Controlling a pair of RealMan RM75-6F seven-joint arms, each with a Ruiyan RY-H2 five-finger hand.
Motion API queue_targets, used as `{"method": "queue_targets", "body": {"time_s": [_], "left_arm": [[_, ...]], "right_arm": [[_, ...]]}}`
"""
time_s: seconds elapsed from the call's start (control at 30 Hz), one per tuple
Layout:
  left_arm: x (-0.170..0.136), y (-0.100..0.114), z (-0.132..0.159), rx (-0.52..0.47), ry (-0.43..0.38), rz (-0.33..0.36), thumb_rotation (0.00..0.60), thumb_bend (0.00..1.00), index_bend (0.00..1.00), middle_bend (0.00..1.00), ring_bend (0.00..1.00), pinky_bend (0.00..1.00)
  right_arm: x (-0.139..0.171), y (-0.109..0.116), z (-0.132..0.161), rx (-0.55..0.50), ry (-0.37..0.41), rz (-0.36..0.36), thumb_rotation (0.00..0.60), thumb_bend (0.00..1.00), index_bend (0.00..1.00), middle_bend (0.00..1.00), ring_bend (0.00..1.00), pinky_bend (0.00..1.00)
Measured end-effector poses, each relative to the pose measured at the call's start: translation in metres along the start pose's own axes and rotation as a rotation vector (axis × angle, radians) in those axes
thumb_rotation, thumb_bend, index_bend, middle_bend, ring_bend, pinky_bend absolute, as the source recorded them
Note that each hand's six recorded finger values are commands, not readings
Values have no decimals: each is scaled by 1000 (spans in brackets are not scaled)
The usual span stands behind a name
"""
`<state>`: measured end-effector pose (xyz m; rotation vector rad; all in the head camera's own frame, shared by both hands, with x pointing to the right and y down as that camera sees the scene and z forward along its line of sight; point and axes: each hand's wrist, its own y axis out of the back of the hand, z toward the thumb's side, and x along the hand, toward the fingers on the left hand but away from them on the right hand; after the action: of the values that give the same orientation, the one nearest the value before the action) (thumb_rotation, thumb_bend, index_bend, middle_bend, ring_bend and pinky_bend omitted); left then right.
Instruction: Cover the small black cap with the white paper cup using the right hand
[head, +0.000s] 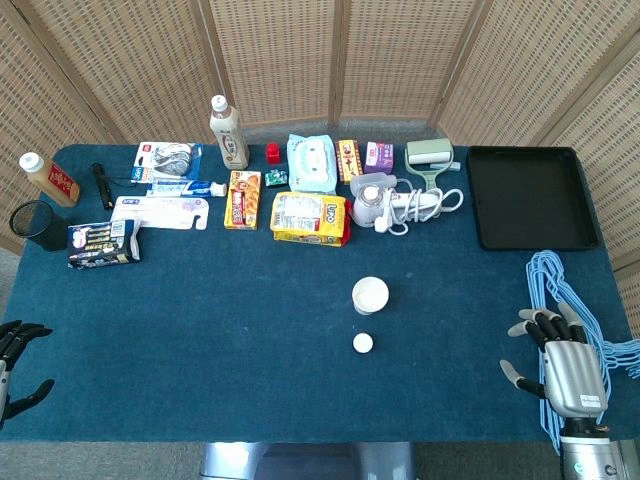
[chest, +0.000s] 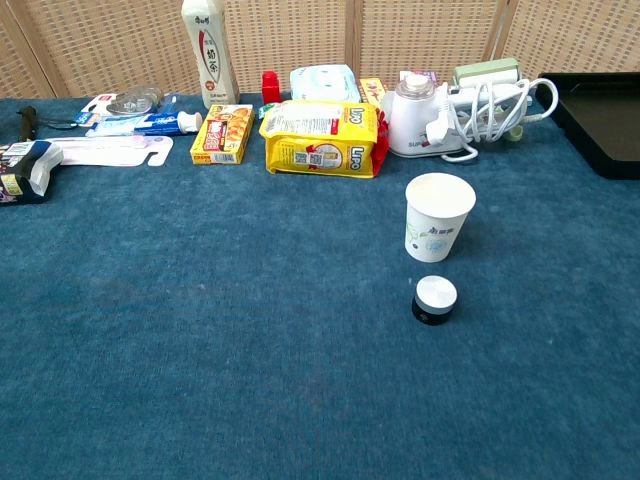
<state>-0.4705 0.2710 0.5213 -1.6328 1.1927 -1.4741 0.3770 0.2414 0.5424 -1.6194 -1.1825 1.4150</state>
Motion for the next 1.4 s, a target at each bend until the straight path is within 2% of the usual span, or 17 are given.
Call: {"method": "queue_targets", "body": {"time_s": [0.33,0.6,0.73,0.83,0.93,1.17,1.4], "left_arm": [[1,3,1,10,-3,12,600,179,281,281,174,182],[4,4,4,14,-9,8,600,178,281,280,174,182],[7,3,7,16,-18,6,600,179,281,280,174,183],[8,2,9,20,-22,4,600,179,281,280,174,182],[9,2,11,19,-27,3,600,179,281,280,174,183],[8,2,10,26,-21,1,600,179,281,281,174,182],[12,0,8,27,-16,-5,600,179,281,280,174,182]], "right_arm": [[-3,-2,0,-6,2,5,555,268,410,279,219,69],[-7,-1,3,-54,11,8,558,267,399,279,218,70],[-15,0,13,-100,41,15,558,267,382,279,218,72],[-27,1,29,-146,91,21,555,267,360,279,219,74],[-39,-2,45,-190,135,45,555,267,323,266,219,80],[-68,-16,87,-292,206,170,554,250,221,209,196,71],[-91,-29,122,-306,232,263,555,223,169,167,164,63]]}}
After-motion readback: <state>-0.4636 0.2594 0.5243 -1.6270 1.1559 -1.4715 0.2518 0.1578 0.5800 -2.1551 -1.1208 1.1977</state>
